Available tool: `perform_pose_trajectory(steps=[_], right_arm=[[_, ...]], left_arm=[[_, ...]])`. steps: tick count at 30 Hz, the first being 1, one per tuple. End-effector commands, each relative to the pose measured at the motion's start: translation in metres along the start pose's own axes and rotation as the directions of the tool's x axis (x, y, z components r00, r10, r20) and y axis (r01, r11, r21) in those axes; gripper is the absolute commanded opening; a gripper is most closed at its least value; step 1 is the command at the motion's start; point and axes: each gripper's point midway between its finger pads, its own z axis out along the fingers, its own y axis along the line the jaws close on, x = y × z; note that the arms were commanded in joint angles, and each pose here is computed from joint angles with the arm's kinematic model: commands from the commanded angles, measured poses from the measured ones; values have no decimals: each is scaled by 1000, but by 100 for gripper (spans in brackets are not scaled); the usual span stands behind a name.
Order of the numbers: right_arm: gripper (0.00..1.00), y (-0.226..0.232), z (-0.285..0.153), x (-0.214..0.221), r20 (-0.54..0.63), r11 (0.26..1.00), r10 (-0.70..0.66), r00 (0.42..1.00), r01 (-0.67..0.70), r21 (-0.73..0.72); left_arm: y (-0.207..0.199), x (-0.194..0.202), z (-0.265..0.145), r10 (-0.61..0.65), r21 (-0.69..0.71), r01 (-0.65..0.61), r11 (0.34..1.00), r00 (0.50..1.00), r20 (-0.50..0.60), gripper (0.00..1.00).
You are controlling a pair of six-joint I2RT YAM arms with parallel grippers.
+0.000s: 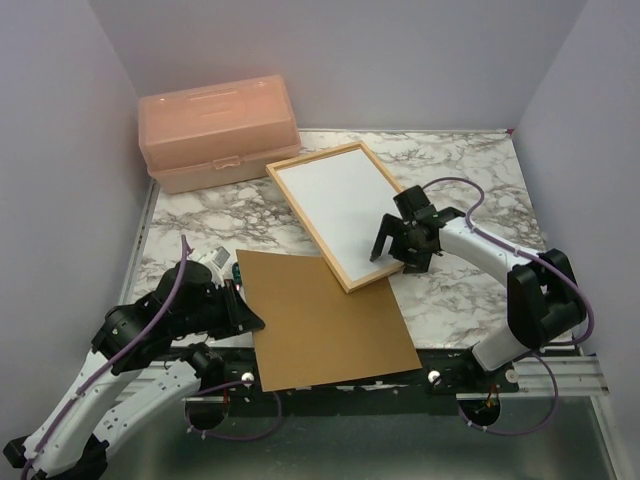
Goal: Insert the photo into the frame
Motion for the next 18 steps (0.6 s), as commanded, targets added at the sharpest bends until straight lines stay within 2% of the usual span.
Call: perform_pose_trajectory(steps=[1,9,18], right_arm=[[100,36,-10,-35,132,991,-27,991,44,-127],[100,34,-24,-27,118,988,-47,992,64,-140],[100,52,-67,-24,162,952,-117,980,157,-263]], left_arm=[[-11,-16,-19,96,7,-97,995,993,69,0],[-31,-29,-52,125,45,-133,990,982,139,0],[-65,-40,-83,163,142,-191,971,969,187,0]])
